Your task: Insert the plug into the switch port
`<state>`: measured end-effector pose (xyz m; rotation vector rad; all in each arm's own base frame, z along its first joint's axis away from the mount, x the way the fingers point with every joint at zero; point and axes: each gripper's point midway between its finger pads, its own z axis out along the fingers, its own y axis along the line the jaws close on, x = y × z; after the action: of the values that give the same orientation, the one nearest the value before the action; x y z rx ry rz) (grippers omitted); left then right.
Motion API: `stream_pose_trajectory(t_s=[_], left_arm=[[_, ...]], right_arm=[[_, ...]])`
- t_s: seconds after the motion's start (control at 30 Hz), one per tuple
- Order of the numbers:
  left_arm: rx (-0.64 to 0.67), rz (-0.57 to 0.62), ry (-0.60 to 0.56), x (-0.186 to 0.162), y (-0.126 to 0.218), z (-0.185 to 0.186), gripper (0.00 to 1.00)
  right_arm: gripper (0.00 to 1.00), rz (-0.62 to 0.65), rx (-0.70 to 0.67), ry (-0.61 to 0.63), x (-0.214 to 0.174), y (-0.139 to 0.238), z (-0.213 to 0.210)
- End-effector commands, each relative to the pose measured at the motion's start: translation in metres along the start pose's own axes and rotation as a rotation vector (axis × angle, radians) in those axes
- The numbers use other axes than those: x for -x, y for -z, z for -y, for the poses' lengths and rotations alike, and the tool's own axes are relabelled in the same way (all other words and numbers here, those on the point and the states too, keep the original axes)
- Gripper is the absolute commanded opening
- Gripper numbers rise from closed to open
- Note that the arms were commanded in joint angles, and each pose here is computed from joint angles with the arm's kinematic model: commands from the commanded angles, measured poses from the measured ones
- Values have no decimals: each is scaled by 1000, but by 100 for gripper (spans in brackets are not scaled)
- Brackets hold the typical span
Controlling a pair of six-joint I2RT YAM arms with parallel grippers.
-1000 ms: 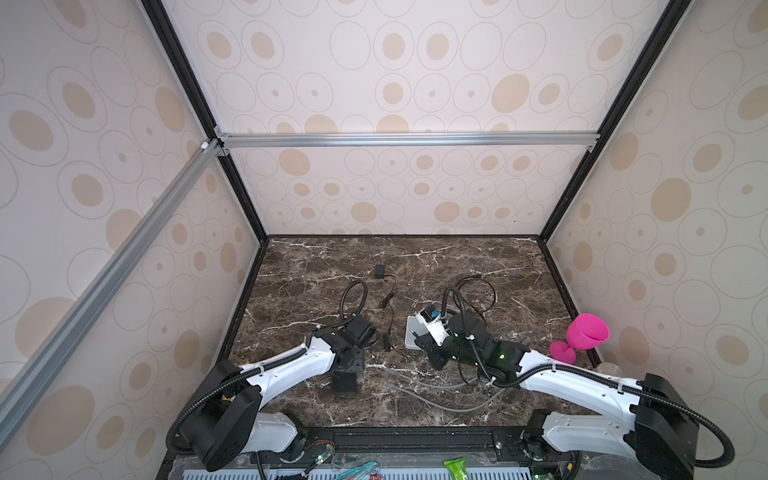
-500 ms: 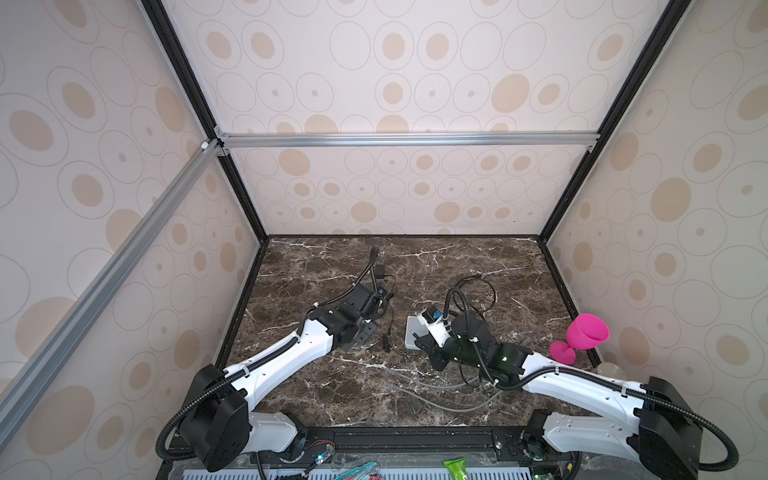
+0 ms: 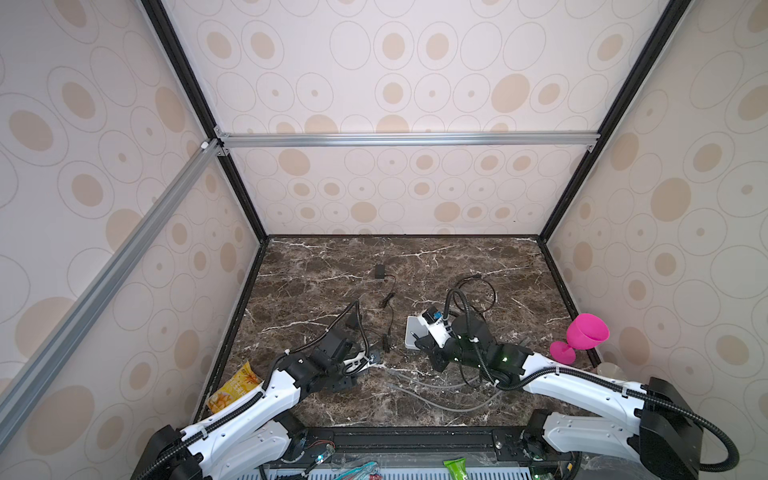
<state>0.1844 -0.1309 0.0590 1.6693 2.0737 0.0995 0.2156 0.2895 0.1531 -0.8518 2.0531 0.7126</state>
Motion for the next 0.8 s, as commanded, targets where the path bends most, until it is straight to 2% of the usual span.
stream_pose_trajectory(t_s=[0.0, 0.13, 0.27, 0.53, 0.6, 0.7, 0.77], left_arm=[[-45, -28, -136, -3, -4, 5, 6], [-102, -43, -145, -3, -10, 11, 3], [-106, -129, -172, -19, -22, 11, 8], [-115, -148, -128, -25, -28, 7, 14], [-110, -145, -115, -26, -28, 8, 20], [-111, -115, -80, -26, -26, 12, 39], [-94, -99, -58, -27, -25, 13, 46]], right_arm=[[0, 11, 13, -1, 3, 0, -1], [0, 4, 18, 3, 3, -2, -2], [0, 1, 21, 3, 3, -3, -3], [0, 11, 23, 8, 4, -2, -3], [0, 5, 27, 10, 3, -3, -4], [0, 4, 31, 11, 3, -3, -4], [0, 2, 32, 13, 3, -4, -5]])
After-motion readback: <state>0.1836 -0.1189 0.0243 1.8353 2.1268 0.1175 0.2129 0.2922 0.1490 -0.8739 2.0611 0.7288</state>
